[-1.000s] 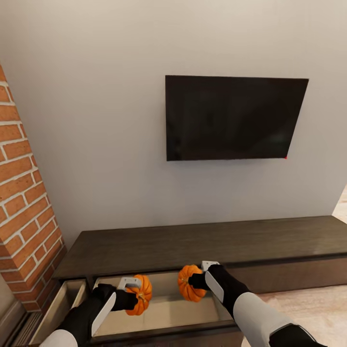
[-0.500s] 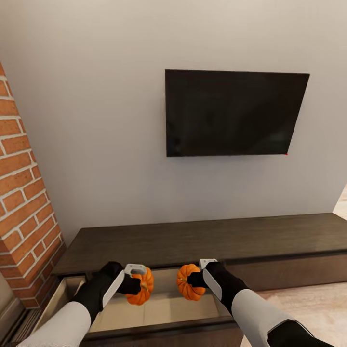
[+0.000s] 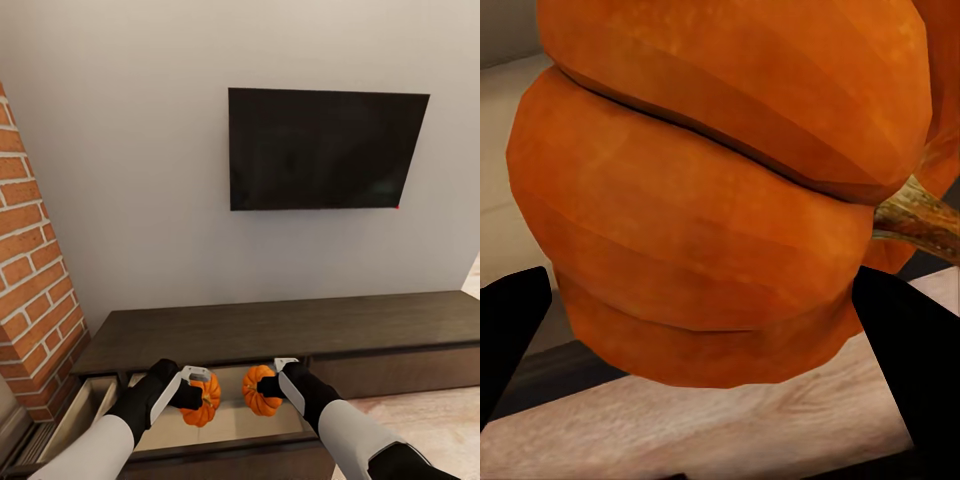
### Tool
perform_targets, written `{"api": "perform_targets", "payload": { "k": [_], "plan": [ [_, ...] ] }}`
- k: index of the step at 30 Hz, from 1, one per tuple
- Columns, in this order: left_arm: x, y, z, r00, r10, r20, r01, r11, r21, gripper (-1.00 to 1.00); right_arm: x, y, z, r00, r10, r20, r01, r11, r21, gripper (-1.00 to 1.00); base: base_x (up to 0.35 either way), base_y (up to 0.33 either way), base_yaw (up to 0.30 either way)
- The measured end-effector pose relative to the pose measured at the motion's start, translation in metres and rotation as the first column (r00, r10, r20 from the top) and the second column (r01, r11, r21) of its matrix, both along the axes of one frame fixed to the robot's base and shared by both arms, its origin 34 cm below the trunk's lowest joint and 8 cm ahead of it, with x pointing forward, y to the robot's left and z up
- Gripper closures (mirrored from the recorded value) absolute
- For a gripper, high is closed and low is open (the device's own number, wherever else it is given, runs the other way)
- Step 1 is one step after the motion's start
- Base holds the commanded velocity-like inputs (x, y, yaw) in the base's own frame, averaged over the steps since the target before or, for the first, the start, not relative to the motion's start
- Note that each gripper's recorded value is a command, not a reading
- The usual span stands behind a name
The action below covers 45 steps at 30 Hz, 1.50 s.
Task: Place each of the two pumpkins and all three candles from the living room inside a cabinet in the living room (use any cabinet), then make sure every cabinet is closed, and position the cauldron so it is next to a table in the living room.
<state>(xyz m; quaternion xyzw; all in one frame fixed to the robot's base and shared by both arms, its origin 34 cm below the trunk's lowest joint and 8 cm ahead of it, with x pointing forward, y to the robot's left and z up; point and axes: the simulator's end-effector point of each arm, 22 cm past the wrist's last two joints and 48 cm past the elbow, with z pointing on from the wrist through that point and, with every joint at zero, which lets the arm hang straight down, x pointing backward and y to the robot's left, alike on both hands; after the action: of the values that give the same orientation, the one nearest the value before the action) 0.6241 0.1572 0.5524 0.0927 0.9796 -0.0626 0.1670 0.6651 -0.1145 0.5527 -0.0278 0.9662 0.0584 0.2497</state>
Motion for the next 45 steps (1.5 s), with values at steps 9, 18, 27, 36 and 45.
{"api": "perform_targets", "payload": {
  "k": [9,18,27,36,45],
  "plan": [
    [-0.003,-0.002,-0.017,1.000,0.001,0.002,-0.001,1.000,-0.006,1.00,-0.003,0.001,-0.018,1.000,0.001,0.001,-0.001,1.000,0.001,1.00,0.000,0.000,0.000],
    [-0.004,0.003,-0.036,1.000,0.005,0.012,-0.004,1.000,-0.002,1.00,-0.006,0.001,-0.037,1.000,0.002,0.002,-0.002,1.000,0.002,1.00,0.000,0.000,0.000],
    [-0.006,0.003,-0.054,1.000,0.006,0.020,-0.006,1.000,-0.003,1.00,-0.010,0.003,-0.055,1.000,0.003,0.003,-0.003,1.000,0.004,1.00,0.000,0.000,0.000],
    [-0.003,0.003,-0.062,0.999,0.010,0.045,-0.009,1.000,-0.008,1.00,-0.012,0.003,-0.066,1.000,0.004,0.003,-0.004,1.000,0.005,1.00,0.000,0.000,0.000],
    [-0.002,0.003,-0.062,0.999,0.010,0.048,-0.009,1.000,-0.008,1.00,-0.013,0.004,-0.066,1.000,0.004,0.003,-0.004,1.000,0.005,1.00,0.077,0.023,0.000]
  ]
}}
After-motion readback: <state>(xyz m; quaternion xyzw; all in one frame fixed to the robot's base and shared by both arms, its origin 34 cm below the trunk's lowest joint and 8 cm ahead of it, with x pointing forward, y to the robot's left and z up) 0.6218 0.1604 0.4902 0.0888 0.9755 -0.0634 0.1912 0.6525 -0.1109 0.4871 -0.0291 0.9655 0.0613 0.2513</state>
